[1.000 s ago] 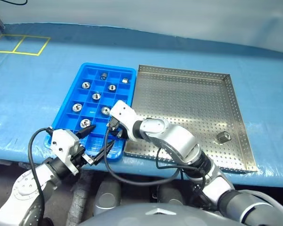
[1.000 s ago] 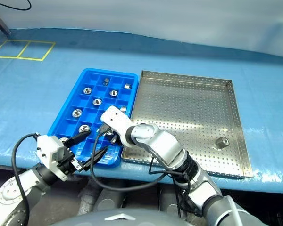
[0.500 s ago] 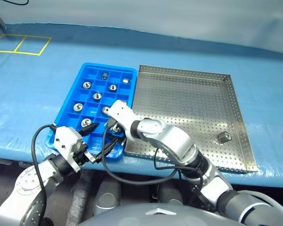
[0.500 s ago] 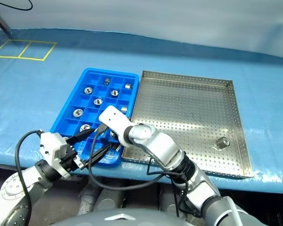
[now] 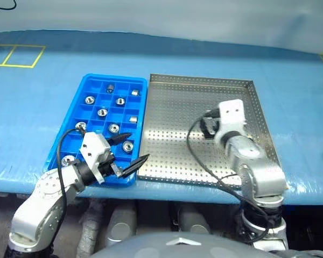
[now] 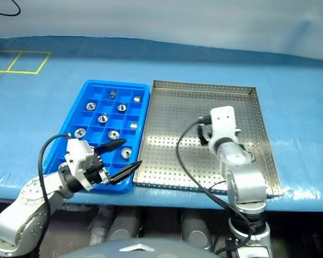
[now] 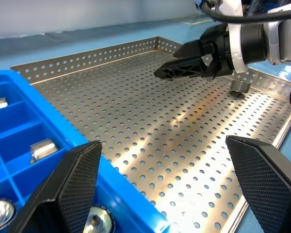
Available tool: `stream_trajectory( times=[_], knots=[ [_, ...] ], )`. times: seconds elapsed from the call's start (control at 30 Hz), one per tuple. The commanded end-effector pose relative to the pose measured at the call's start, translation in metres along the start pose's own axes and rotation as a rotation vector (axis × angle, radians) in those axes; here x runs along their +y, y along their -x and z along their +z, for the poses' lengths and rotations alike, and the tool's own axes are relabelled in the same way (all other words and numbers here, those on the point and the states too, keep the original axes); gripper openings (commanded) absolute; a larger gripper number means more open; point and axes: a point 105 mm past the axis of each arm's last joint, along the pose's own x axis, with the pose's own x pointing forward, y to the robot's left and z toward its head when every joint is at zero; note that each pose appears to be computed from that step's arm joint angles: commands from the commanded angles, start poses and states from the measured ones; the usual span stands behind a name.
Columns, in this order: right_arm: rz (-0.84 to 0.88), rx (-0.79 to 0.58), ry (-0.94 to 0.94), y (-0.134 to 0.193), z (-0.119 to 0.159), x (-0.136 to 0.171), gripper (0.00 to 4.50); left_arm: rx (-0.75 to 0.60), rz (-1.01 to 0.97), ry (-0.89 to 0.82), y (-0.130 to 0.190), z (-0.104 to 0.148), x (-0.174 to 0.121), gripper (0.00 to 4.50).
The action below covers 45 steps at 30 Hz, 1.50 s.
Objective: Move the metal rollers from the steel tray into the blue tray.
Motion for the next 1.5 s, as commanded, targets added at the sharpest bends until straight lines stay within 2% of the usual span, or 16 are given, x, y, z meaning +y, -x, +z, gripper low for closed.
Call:
stream_trajectory(
  times=[0.03,0.27,0.5,0.93,1.07,1.23,1.4,1.5],
  knots=[
    [-0.137,0.004,-0.079,0.011,-0.004,-0.029,4.28,-0.007,-0.08,-0.02,-0.009,0.005,-0.006,4.5],
    [-0.231,0.066,-0.187,0.02,-0.026,-0.048,4.28,0.004,-0.17,-0.058,-0.032,0.008,-0.009,4.5],
    [-0.255,0.112,-0.239,0.021,-0.045,-0.054,4.28,0.016,-0.236,-0.056,-0.042,0.005,-0.018,4.5],
    [-0.197,0.137,-0.382,0.002,-0.052,-0.047,4.28,0.011,-0.249,-0.037,-0.042,0.004,-0.021,4.5],
    [-0.201,0.137,-0.387,0.0,-0.052,-0.048,3.43,0.011,-0.243,-0.038,-0.042,0.003,-0.021,4.5],
    [-0.193,0.128,-0.365,-0.001,-0.047,-0.047,1.82,0.008,-0.235,-0.035,-0.042,0.004,-0.021,4.5],
    [-0.099,0.083,-0.24,-0.001,-0.026,-0.033,1.82,0.006,-0.228,-0.033,-0.04,0.003,-0.02,4.5],
    [0.165,-0.052,-0.128,0.001,0.015,0.01,1.82,-0.007,-0.192,-0.03,-0.036,0.004,-0.016,4.5]
  ],
)
